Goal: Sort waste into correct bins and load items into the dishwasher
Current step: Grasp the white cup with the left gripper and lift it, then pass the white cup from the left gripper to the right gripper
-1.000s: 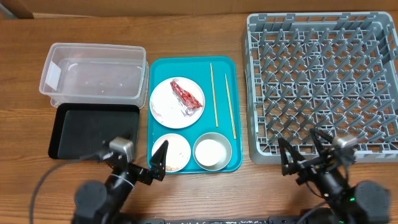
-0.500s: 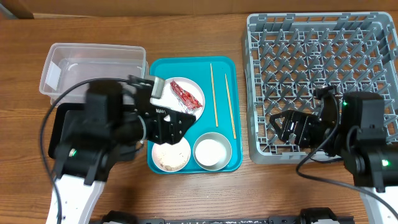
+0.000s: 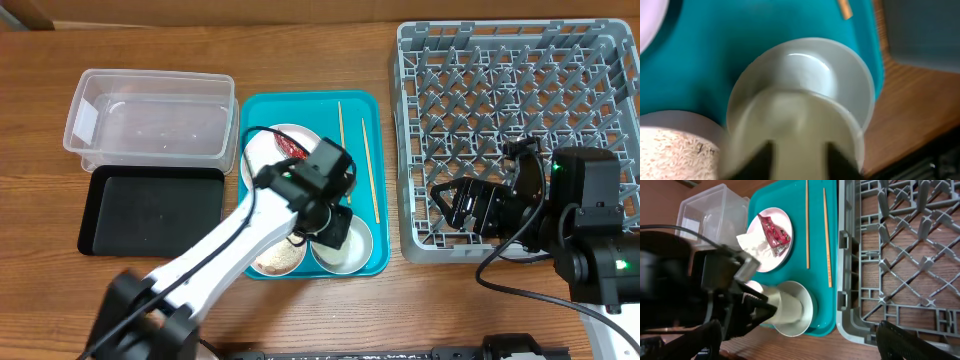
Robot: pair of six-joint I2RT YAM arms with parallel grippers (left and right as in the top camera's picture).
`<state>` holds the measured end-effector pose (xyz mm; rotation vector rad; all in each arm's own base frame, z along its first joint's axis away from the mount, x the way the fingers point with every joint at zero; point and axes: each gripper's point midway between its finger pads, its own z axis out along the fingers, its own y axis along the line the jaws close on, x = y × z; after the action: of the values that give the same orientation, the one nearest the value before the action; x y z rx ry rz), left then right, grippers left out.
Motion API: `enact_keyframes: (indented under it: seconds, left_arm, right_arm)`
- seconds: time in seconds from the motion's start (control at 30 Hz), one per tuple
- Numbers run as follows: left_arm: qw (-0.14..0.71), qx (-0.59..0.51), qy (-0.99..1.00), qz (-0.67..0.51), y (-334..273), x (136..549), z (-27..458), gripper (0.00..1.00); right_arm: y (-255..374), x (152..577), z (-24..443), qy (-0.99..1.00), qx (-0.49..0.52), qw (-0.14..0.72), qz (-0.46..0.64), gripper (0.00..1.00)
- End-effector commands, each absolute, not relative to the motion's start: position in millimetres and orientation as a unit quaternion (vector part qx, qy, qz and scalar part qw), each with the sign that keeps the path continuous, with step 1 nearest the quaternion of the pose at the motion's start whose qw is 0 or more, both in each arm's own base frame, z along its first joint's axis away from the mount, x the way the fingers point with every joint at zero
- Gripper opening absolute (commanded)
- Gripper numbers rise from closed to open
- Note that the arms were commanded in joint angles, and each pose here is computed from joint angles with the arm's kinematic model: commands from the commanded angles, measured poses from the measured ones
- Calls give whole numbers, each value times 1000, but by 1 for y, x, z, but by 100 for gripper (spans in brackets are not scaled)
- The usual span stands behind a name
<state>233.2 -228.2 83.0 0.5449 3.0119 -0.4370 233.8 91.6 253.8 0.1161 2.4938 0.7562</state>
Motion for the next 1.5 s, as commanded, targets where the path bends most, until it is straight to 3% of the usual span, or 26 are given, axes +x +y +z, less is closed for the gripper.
enact_keyframes:
  seconds: [0.0, 0.1, 0.33, 0.47, 0.57, 0.63, 0.77, 0.93, 1.13, 1.4, 1.47]
  left_arm:
    - [11, 172, 978, -114, -222, 233, 67, 13]
    - [26, 165, 978, -121, -223, 240, 81, 4]
    - [74, 166, 973, -144, -225, 255, 124, 6]
    - [74, 159, 979, -108, -210, 254, 122, 48]
    - [60, 143, 986, -66, -194, 249, 101, 57]
    - [44, 141, 987, -65, -191, 242, 88, 56]
    - [30, 142, 986, -80, -195, 235, 74, 41]
    - [36, 144, 985, -89, -199, 238, 75, 4]
    - [41, 139, 980, -136, -211, 247, 98, 4]
    - [82, 191, 833, -512, -243, 268, 247, 4]
    - [84, 201, 780, -586, -236, 265, 274, 4]
  right_arm:
    - [93, 234, 271, 914, 37, 284, 287, 100]
    - [93, 234, 271, 914, 37, 284, 287, 100]
    - [93, 234, 271, 914, 37, 284, 287, 100]
    - [93, 234, 270, 914, 37, 284, 287, 100]
    - [93, 234, 270, 914, 37, 283, 287, 100]
    - [93, 234, 270, 914, 37, 283, 287, 100]
    - [93, 234, 271, 914, 37, 284, 287, 100]
    - [93, 234, 270, 914, 37, 284, 287, 100]
    - [93, 234, 271, 914, 37, 284, 287, 100]
    - [98, 234, 274, 909, 27, 284, 303, 96]
    - [117, 228, 287, 890, -24, 285, 354, 93]
